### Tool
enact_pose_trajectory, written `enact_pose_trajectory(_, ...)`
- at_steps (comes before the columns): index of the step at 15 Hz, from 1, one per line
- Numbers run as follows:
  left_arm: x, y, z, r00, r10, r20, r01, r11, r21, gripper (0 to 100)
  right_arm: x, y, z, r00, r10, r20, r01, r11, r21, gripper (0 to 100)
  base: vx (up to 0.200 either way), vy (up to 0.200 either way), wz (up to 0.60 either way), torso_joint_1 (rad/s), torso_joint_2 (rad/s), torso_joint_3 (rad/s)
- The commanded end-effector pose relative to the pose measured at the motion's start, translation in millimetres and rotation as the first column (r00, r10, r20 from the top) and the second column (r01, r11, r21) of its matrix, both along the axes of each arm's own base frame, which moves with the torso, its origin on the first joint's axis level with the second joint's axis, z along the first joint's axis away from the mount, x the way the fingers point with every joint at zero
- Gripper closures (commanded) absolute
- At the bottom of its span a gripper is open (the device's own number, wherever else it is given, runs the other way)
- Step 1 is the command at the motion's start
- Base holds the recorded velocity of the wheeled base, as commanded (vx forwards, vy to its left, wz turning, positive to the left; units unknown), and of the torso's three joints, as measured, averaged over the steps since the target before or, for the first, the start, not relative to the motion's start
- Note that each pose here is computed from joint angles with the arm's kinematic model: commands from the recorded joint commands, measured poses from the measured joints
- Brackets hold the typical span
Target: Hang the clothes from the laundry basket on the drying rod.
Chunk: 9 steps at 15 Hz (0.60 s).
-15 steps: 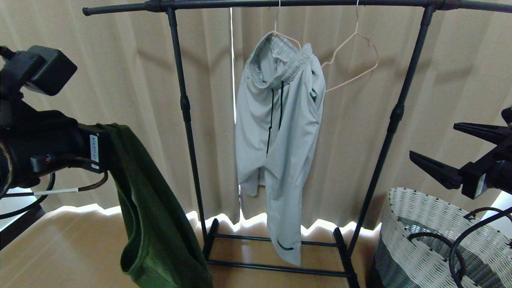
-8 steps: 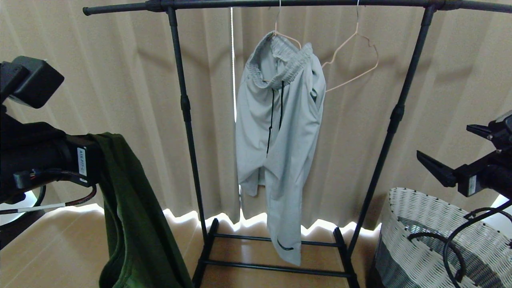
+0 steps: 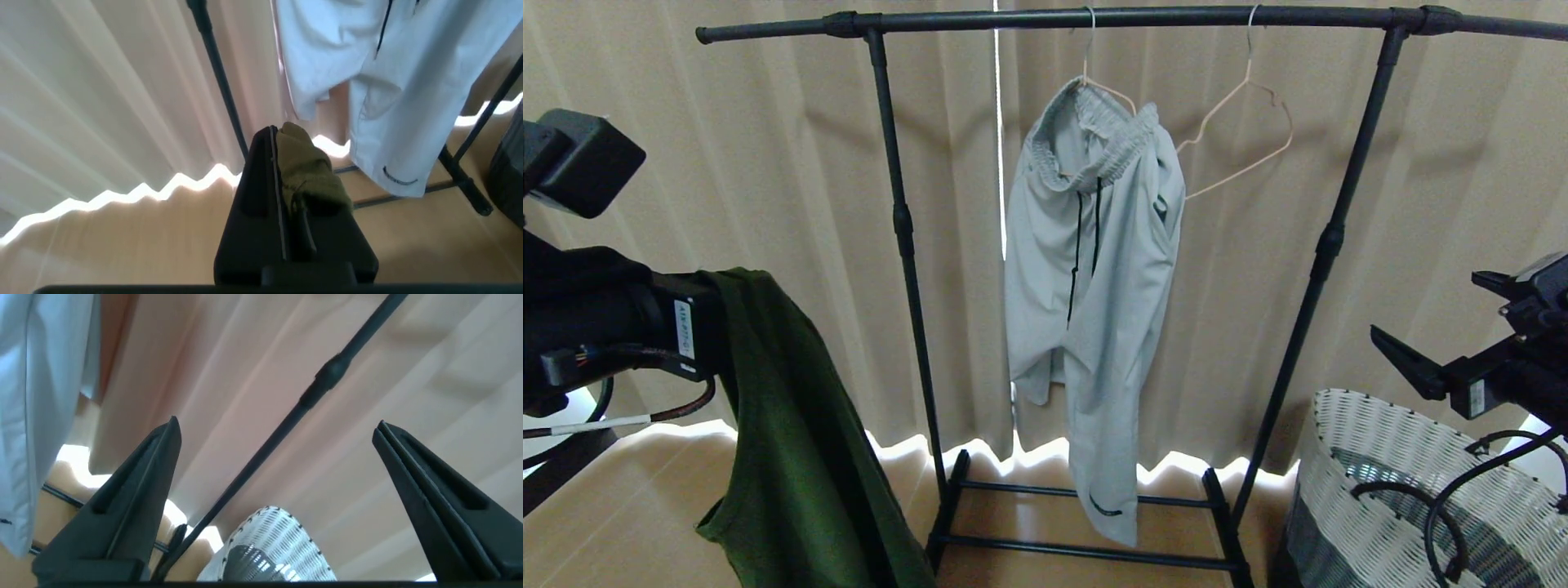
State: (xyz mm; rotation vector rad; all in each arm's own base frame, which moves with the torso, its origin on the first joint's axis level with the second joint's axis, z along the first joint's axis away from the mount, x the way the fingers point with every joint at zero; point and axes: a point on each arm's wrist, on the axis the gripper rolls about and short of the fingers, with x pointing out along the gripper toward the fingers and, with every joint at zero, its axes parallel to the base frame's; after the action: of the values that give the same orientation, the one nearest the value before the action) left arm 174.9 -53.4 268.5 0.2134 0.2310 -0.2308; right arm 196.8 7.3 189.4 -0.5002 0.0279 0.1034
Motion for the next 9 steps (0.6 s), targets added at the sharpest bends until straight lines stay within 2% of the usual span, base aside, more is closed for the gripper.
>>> enact_pose_trajectory(1, -1.6, -0.2, -1.0, 1.0, -0.009, -0.003, 0.009, 1.0, 0.0, 100, 0.3, 0.2, -0.8, 1.0, 0.002, -0.005, -0.002, 1.0, 0.006, 0, 0.0, 0.0, 0.0, 0.022, -0.15, -0.266)
enact_pose_trajectory(3, -3.7, 0.0, -0.5, 1.0, -0.028, 0.0, 0.028, 1.0, -0.006, 100, 0.9, 0.2, -0.3, 1.0, 0.002, -0.005, -0.001, 1.0, 0.024, 0, 0.0, 0.0, 0.0, 0.083, -0.4, -0.293)
enact_pose_trajectory(6, -8.6, 1.5, -3.0, 0.999, -0.043, -0.001, 0.043, 0.999, -0.004, 100, 1.2, 0.2, 0.6, 1.0, 0.002, -0.005, -0.001, 0.999, 0.053, 0, 0.0, 0.0, 0.0, 0.186, -0.52, -0.281)
enact_pose_trajectory(9, -10.9, 2.5, -2.7, 0.999, -0.045, 0.006, 0.045, 0.999, 0.007, 100, 1.4, 0.2, 1.0, 1.0, 0.002, -0.004, -0.001, 0.999, 0.053, 0, 0.0, 0.0, 0.0, 0.186, -0.46, -0.287)
